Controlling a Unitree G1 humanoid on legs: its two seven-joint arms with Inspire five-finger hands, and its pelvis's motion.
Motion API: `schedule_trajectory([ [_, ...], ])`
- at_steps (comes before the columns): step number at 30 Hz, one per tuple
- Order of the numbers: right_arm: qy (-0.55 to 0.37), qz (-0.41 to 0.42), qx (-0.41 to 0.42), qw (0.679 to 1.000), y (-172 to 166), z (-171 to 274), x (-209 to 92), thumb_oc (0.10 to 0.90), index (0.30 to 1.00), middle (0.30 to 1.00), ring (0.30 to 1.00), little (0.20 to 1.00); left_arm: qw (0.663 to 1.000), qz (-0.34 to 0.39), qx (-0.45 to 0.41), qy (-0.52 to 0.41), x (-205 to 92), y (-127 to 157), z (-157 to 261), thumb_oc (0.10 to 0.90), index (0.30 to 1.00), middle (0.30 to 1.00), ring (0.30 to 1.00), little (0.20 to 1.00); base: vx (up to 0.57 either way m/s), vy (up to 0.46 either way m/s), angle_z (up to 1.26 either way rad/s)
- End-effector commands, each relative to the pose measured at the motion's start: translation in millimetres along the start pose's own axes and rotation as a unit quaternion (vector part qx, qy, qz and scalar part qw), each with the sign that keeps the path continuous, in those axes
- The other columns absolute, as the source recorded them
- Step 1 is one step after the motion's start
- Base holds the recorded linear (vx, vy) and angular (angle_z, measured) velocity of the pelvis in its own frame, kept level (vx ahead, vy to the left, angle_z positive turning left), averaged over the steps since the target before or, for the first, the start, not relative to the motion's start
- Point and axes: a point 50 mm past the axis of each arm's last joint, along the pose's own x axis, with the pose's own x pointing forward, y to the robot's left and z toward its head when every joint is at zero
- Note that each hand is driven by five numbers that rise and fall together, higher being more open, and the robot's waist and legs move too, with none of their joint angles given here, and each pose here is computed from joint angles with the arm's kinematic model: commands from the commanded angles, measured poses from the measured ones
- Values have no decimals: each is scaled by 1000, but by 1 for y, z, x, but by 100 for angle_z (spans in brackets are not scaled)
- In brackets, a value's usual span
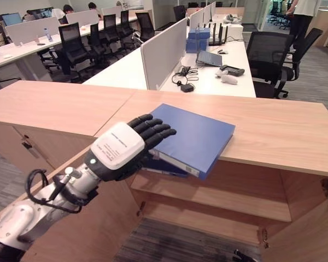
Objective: Put the empty folder in the office cabinet
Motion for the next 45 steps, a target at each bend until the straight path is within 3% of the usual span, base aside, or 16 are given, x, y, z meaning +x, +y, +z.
schedule_trajectory([
  [1, -38, 12, -1, 999, 9, 24, 7, 800, 900, 900, 900, 900, 995, 82, 60, -11, 23, 39, -16, 800, 900, 900, 900, 900, 5, -1, -3],
  [26, -26, -5, 49, 998, 7, 14, 5, 800, 900, 900, 900, 900, 997, 53, -46, 25, 51, -21, -10, 800, 900, 900, 900, 900, 3, 2, -1],
  [45, -23, -3, 52, 998, 10, 14, 5, 800, 900, 900, 900, 900, 998, 39, -40, 36, 57, -33, -13, 800, 900, 900, 900, 900, -6, 1, -5],
])
